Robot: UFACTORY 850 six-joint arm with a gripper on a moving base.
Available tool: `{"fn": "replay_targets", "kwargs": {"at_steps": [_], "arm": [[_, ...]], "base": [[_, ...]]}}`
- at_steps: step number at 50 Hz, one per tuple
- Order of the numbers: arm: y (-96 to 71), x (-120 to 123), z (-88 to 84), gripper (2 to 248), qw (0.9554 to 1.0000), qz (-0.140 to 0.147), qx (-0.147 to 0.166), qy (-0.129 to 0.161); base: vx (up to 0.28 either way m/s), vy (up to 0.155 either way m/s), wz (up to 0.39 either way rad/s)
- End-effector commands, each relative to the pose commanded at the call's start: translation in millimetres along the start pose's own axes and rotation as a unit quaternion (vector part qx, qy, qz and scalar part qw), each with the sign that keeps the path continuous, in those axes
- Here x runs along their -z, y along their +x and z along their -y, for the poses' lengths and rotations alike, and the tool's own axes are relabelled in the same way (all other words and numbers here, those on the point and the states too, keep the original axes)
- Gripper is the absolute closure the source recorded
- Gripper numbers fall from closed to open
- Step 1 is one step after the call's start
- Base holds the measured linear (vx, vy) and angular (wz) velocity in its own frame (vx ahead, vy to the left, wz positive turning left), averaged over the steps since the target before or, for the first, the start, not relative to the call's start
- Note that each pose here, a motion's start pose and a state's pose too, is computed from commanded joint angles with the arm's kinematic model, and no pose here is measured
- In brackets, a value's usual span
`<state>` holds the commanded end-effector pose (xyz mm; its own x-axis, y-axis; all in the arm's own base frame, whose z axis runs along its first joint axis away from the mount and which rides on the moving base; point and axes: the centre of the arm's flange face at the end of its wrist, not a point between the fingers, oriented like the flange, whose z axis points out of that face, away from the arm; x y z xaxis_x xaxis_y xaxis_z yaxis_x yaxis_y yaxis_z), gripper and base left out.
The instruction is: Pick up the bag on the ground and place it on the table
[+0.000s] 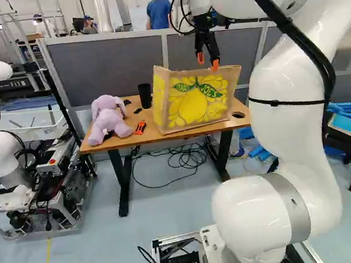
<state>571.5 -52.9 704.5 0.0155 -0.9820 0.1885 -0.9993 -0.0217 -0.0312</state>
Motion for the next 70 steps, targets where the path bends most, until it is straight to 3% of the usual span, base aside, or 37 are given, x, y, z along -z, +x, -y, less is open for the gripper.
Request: {"fn": "replay_targets", "kwargs": {"at_steps": [50,70], "arm": [[0.0,0.0,0.0,3,1.0,0.0,0.0,0.0],[0.0,0.0,0.0,3,1.0,0.0,0.0,0.0]], "base": [[-0.166,-0.004,0.004],[-0.006,0.001,-0.001]]}}
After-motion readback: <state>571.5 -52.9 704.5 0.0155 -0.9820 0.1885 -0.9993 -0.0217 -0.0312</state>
